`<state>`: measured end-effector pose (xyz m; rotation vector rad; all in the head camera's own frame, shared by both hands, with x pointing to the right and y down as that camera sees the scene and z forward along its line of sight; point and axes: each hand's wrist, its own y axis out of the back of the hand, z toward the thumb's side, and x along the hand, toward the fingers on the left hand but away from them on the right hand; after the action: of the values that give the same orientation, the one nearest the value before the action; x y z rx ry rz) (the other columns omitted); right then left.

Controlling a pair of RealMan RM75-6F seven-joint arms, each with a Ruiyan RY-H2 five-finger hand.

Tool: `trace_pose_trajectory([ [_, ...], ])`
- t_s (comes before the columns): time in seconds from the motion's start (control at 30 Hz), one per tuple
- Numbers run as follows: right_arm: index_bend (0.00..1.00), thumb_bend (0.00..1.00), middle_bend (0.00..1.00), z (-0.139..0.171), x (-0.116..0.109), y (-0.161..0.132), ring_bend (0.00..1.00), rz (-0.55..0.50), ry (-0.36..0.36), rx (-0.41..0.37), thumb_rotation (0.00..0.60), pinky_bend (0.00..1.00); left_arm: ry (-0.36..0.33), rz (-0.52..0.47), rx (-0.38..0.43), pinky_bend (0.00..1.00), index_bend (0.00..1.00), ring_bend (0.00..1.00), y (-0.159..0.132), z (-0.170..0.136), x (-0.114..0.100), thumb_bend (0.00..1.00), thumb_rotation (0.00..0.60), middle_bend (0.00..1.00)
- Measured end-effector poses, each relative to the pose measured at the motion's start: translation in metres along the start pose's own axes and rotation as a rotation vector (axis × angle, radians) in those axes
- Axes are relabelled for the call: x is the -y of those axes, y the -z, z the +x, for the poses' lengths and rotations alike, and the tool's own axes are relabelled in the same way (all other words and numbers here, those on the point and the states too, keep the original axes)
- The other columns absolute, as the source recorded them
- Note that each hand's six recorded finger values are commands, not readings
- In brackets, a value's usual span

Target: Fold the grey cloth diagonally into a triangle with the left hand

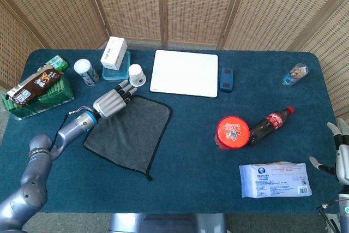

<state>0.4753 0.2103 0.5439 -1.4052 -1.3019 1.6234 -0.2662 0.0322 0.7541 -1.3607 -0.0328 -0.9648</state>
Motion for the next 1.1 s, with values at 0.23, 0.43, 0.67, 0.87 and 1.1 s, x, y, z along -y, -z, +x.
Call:
trace_pose_trajectory([
  [0.23, 0.13, 0.00, 0.00, 0.001, -0.001, -0.002, 0.00, -0.011, -0.002, -0.010, 0.600, 0.00, 0.013, 0.012, 0.005, 0.02, 0.45, 0.00, -0.004, 0.004, 0.001, 0.32, 0.600, 0.00],
  [0.43, 0.13, 0.00, 0.00, 0.002, -0.002, -0.004, 0.00, -0.019, -0.003, -0.021, 0.600, 0.00, 0.008, 0.014, 0.003, 0.03, 0.60, 0.00, -0.005, 0.008, -0.002, 0.38, 0.600, 0.00],
  [0.67, 0.13, 0.00, 0.00, 0.003, -0.001, -0.005, 0.00, -0.029, -0.011, -0.031, 0.600, 0.00, 0.003, 0.029, 0.007, 0.03, 0.72, 0.00, -0.005, 0.010, -0.004, 0.45, 0.600, 0.00],
  [0.87, 0.13, 0.00, 0.00, 0.004, -0.001, -0.006, 0.00, -0.039, -0.014, -0.036, 0.600, 0.00, -0.005, 0.019, 0.008, 0.04, 0.74, 0.00, -0.007, 0.010, -0.005, 0.46, 0.600, 0.00],
  [1.1, 0.13, 0.00, 0.00, 0.004, 0.001, -0.008, 0.00, -0.036, -0.024, -0.046, 0.600, 0.00, -0.063, -0.045, 0.027, 0.05, 0.75, 0.00, -0.009, 0.003, -0.014, 0.46, 0.600, 0.00],
])
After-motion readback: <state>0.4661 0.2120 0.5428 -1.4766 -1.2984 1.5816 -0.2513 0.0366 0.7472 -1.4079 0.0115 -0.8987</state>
